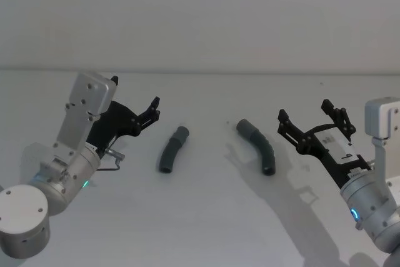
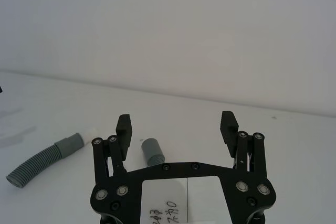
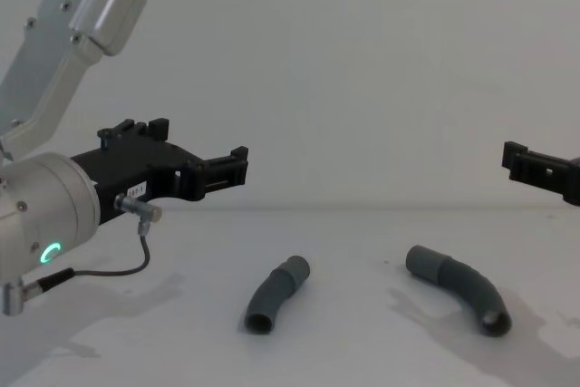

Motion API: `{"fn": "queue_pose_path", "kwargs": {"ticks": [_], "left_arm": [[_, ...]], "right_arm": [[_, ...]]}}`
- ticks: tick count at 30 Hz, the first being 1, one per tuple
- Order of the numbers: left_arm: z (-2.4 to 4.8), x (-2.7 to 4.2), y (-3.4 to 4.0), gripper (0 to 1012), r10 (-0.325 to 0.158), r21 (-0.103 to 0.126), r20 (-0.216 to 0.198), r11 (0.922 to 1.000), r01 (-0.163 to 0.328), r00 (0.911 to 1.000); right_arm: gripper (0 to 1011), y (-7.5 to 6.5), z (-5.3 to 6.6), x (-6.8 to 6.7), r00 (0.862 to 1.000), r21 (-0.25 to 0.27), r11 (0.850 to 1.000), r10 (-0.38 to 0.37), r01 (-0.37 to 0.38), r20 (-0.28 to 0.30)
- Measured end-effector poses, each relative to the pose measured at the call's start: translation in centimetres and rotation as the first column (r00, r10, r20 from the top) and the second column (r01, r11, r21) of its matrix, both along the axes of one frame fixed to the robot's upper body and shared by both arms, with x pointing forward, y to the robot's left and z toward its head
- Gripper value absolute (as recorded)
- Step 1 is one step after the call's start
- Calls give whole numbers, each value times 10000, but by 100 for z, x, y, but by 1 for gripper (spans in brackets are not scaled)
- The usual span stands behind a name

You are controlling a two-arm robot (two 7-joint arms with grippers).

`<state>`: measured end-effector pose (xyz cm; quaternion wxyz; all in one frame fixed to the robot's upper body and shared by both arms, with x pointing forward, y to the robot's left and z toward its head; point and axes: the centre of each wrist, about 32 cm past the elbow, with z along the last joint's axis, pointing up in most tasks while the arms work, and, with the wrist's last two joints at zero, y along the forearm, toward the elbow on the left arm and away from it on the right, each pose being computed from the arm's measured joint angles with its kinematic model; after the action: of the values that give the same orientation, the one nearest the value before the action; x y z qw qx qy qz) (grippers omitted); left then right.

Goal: Use both hands to pick up one end of the pipe from the table, align the ends, and insert them.

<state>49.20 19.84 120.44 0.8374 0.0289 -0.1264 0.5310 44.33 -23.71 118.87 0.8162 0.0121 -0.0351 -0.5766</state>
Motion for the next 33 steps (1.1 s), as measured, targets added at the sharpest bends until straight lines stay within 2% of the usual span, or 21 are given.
{"fn": "queue_pose_path", "kwargs": {"ticks": [7, 17, 20, 23, 25, 26, 28, 30, 32, 33], "left_arm": [[10, 2, -7, 1001, -16, 36, -61, 10000, 16, 10000], [113, 18, -55, 1001, -171, 476, -773, 9986, 208, 9969], [162, 27, -75, 1001, -195, 721, -1224, 9970, 285, 9923], [197, 35, -87, 1001, -203, 872, -1489, 9956, 335, 9886], [241, 48, -104, 1001, -173, 1081, -1912, 9934, 386, 9814], [241, 48, -104, 1001, -173, 1081, -1912, 9934, 386, 9814], [286, 67, -124, 1001, -117, 1266, -2310, 9911, 420, 9729], [297, 73, -130, 1001, -104, 1305, -2402, 9905, 429, 9707], [342, 97, -164, 1001, -28, 1484, -2816, 9878, 464, 9595], [351, 103, -173, 1001, -17, 1514, -2888, 9873, 475, 9574]], "right_arm": [[1001, 0, 0, 0, 10000, 1, 10000, 1, -1, 0], [1001, 0, 0, 0, 10000, 0, 10000, 0, 0, -1], [1001, 0, 0, 0, 10000, 0, 10000, 0, 0, 0], [1001, 0, 0, 0, 10000, 0, 10000, 0, 0, -1], [1001, 0, 0, 0, 10000, 1, 10000, 1, -1, 0], [1001, 0, 0, 0, 10000, 1, 10000, 0, 0, 0], [1001, 0, 0, 0, 10000, 1, 10000, 1, -1, 0], [1001, 0, 0, 0, 10000, 1, 10000, 0, 0, 0], [1001, 0, 0, 0, 10000, 1, 10000, 0, 0, -1], [1001, 0, 0, 0, 10000, 1, 10000, 0, 0, 0]]}}
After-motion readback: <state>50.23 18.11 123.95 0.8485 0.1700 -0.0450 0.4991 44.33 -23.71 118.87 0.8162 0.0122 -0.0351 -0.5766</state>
